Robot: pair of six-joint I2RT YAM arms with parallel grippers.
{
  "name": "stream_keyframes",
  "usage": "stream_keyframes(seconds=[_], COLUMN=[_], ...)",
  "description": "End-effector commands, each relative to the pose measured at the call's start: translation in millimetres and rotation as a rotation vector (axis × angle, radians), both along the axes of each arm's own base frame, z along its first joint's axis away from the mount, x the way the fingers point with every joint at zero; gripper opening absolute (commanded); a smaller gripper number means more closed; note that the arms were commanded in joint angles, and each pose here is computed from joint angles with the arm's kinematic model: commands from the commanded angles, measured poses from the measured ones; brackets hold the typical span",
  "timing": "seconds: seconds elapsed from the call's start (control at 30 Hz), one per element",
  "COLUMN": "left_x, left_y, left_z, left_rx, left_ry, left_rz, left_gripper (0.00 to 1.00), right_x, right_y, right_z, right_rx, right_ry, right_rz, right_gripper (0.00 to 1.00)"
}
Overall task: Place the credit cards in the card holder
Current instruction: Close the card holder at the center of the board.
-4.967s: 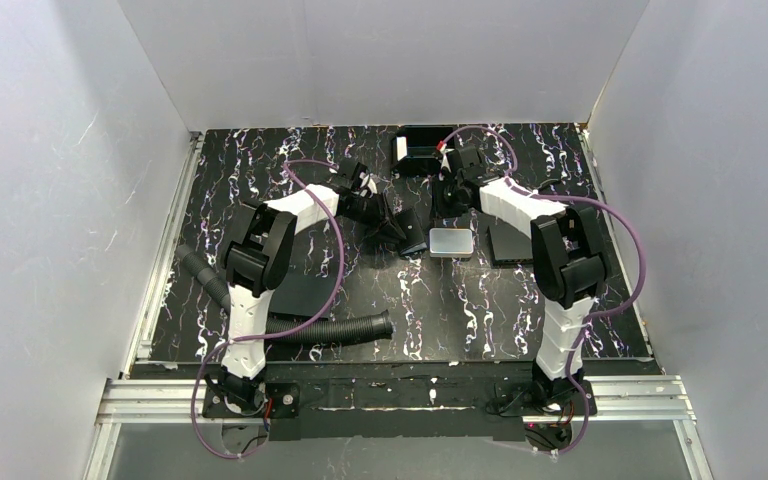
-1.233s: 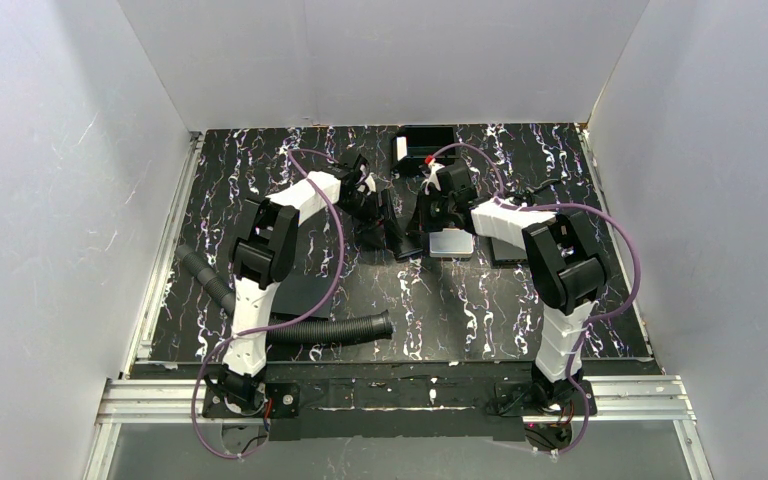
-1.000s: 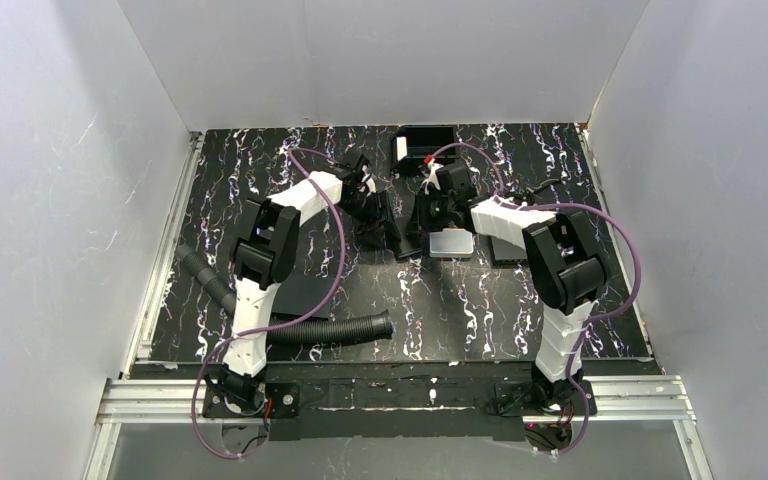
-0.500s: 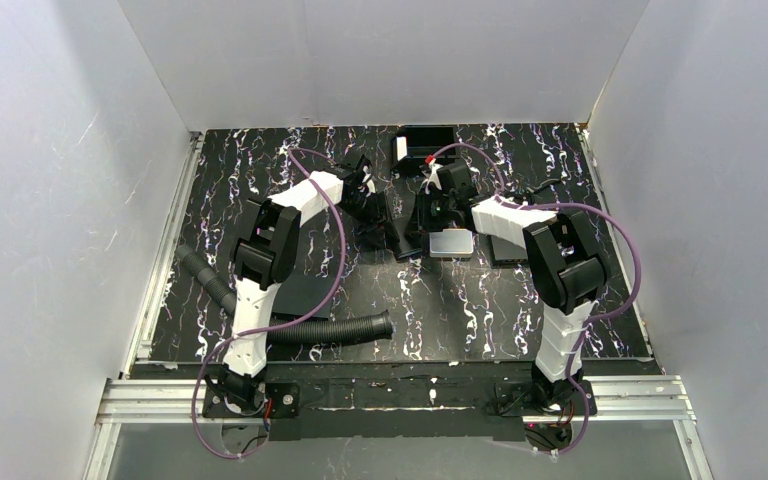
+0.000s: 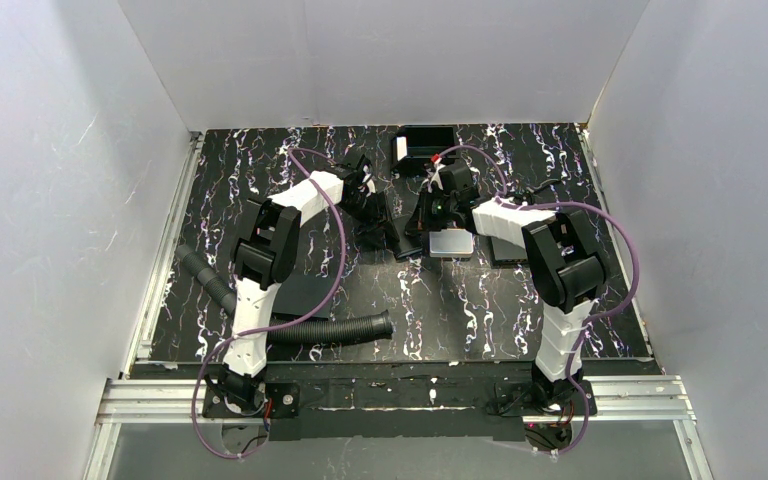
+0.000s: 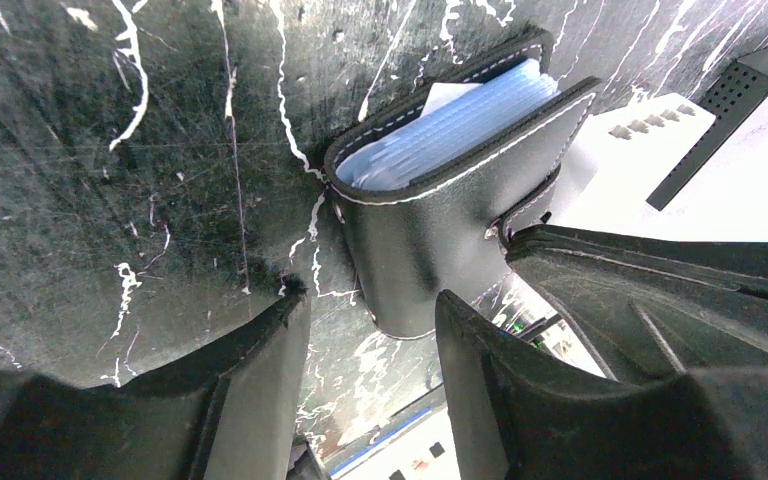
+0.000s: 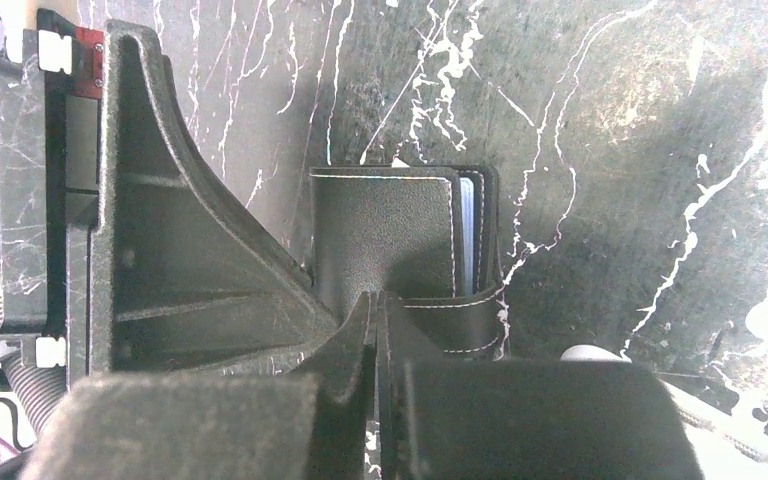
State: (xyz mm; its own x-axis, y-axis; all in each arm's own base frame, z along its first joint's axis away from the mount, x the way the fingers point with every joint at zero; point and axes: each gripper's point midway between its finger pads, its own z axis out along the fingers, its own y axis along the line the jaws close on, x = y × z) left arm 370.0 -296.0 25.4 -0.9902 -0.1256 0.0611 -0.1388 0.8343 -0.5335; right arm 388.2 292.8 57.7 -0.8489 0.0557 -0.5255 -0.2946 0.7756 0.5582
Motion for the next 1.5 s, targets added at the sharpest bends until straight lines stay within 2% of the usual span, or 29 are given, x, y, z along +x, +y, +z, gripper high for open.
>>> stream_keyframes(seconds=[0.0,0.3,0.7,1.27,1.47], left_x=[-11,-15,-14,-10,-11], left_y=[21,23,21,20,19], left_z=[-68,-71,-70,-69,-73], left_rx=[0.192,0.199,0.190,0.194,0.191], left_ry=[0.020,0.030,0.028,0.023,0.035], left_rz=[-0.029,-0.032,-0.039,-0.043,-0.041], left_gripper=[0.49,0.49,0.50,0.50,0.48], right_x=[-2,11,11,-11,-14], right_y=[-7,-19,1,-5,5], right_z=[-20,-5,-11,-30,-25], right_rx=[-0.024,0.074,0.283,0.253,0.306], right_ry=[0.010,-0.038,0.071,0.092,0.072], right_rz=[-0.057,-0.210,-0.221,-0.192,-0.140], right_gripper=[0.01,0.01,0.01,0.01,0.01])
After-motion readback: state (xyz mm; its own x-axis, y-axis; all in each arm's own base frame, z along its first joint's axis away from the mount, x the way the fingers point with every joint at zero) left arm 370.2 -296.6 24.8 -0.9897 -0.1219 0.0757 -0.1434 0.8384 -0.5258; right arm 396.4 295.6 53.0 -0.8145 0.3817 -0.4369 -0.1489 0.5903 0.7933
